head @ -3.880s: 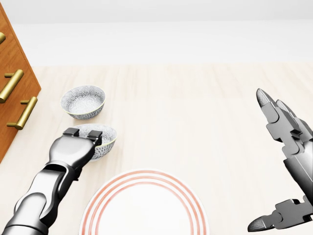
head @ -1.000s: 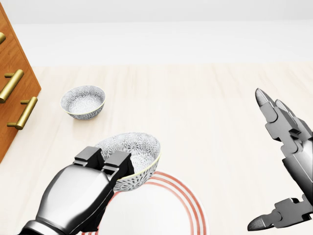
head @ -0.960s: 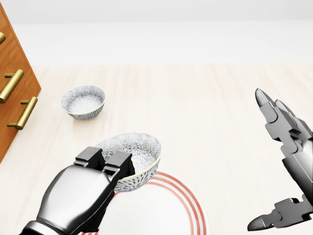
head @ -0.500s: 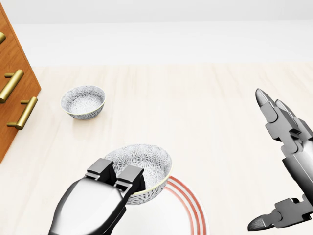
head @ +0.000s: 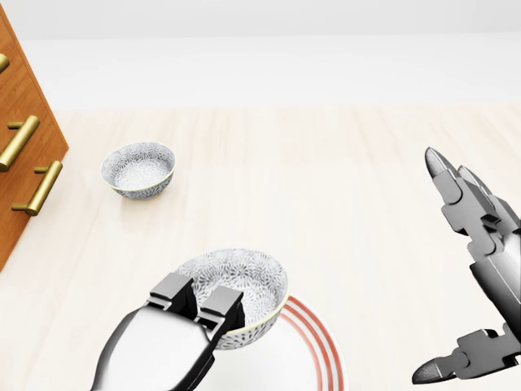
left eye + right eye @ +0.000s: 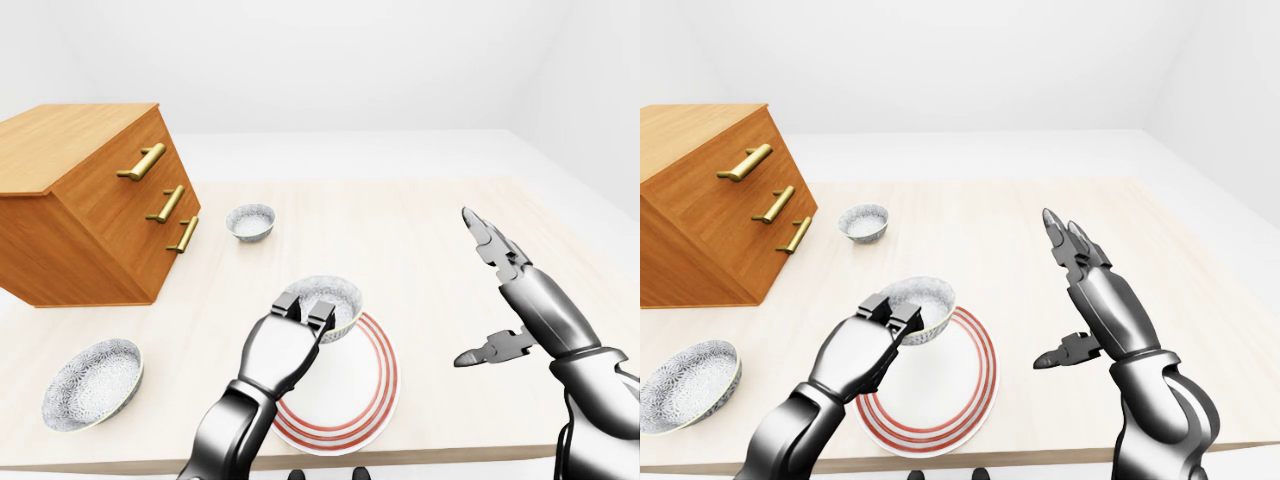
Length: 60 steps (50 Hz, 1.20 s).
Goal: Put the bowl in the middle on the plate.
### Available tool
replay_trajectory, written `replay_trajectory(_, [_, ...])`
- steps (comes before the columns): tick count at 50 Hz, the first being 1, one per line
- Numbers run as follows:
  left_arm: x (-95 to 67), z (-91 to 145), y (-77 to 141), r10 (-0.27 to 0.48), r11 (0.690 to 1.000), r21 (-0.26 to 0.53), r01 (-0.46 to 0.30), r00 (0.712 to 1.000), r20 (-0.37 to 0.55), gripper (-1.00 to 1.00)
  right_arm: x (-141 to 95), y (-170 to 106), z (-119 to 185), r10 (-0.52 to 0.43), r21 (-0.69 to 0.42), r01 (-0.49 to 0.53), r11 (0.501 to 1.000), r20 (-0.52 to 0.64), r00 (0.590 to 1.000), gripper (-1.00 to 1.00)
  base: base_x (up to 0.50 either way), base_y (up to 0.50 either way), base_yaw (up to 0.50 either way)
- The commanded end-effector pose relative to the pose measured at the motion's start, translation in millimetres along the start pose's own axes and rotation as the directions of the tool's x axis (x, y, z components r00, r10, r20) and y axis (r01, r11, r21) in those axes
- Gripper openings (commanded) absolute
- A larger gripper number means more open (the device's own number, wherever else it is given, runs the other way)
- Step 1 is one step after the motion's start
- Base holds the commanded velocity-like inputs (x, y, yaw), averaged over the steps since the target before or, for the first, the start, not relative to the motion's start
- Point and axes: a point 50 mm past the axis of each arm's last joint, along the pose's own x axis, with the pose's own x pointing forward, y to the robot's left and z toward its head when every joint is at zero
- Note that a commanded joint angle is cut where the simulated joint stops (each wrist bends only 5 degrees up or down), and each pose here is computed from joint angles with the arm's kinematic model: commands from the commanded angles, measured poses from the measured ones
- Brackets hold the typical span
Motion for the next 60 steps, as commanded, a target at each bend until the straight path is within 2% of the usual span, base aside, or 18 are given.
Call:
replay_trajectory(1, [0.3,3,0,0.028,0.997,-0.074,-0.025,0.999,0.043,-1.00,0,-1,1,-0.003,-0.005,0.003,1.000,0.004,1.000,1.00,0.00,0.00,0.00])
replay_trajectory(19, [1.9,4,-10,0.010,0.999,-0.050,-0.008,0.999,0.039,-1.00,0,-1,1,-0.004,-0.007,0.004,1.000,0.006,1.000,1.00,0.00,0.00,0.00])
replay_trajectory(60, [-1.2,2,-17,0.007,0.999,-0.043,-0.006,1.000,0.024,-1.00,0,0,0,0.002,0.000,-0.002,1.000,-0.001,1.000,1.00,0.00,0.00,0.00])
